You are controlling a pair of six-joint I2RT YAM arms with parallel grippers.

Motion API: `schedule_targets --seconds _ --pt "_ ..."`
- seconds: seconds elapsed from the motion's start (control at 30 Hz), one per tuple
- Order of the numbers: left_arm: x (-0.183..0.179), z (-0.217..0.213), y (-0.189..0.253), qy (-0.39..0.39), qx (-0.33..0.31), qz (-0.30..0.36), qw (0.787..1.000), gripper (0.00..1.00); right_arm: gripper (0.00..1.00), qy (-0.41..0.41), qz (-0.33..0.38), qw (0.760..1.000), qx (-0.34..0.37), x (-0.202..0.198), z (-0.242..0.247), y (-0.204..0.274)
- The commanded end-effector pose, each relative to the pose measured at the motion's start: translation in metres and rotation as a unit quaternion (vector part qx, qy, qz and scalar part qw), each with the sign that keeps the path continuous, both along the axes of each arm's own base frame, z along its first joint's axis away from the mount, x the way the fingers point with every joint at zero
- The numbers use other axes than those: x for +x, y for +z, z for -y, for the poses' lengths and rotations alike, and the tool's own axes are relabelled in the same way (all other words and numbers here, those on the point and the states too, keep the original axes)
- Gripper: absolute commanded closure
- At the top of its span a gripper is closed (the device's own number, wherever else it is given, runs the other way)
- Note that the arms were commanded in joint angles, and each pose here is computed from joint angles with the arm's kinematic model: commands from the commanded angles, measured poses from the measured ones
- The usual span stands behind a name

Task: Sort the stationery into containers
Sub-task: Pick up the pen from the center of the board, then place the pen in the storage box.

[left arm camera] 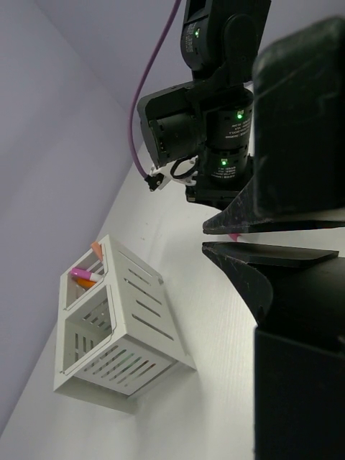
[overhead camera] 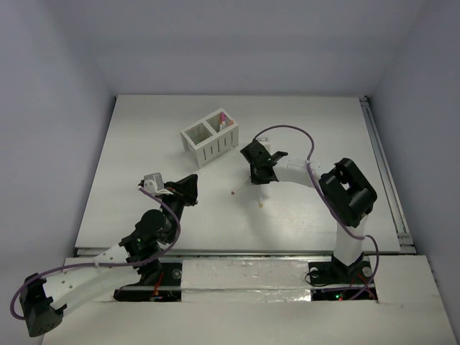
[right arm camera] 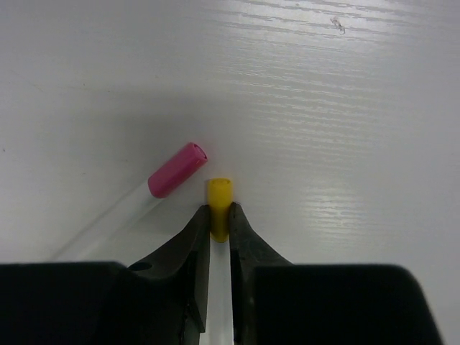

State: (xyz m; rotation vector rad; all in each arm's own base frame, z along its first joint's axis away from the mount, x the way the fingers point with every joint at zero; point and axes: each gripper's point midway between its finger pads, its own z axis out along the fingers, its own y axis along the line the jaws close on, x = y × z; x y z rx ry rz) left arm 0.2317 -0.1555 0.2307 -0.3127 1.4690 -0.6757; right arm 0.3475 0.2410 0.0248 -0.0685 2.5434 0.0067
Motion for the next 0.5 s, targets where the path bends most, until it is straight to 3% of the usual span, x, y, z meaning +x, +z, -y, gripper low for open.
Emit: schedule_targets --seconds 0.0,0.03,0.2,0.27,0.4,0.43,0.47 --pt "-0.002 0.000 0.016 -0.004 -0.031 0.019 0.999 0.93 0.92 -0.007 -0.031 0.997 -0.066 -0.020 0.031 -0.013" --pt "-0.002 0.000 0.017 -0.005 -0.031 0.019 0.999 0.93 0.98 -0.010 -0.024 0.998 -0.062 -0.018 0.031 -0.006" --pt "-0.002 0.002 0.016 -0.007 -0.031 0.018 0.999 0.93 1.00 -0.011 0.056 0.998 0.000 -0.001 0.018 0.060" --pt "-0.002 0.002 0.016 -0.007 -0.031 0.018 0.999 0.93 1.00 0.008 0.107 0.992 0.061 0.009 0.000 0.103" --pt "-0.002 0.003 0.015 -0.008 -0.031 0.017 0.999 0.93 1.00 0.043 0.221 0.960 0.165 0.042 -0.040 0.184" --pt "-0.002 0.003 0.016 -0.007 -0.032 0.017 0.999 0.93 1.00 0.042 0.270 0.942 0.196 0.059 -0.052 0.217" --pt "-0.001 0.002 0.014 -0.006 -0.030 0.015 0.999 0.93 1.00 0.035 0.291 0.937 0.190 0.072 -0.055 0.221"
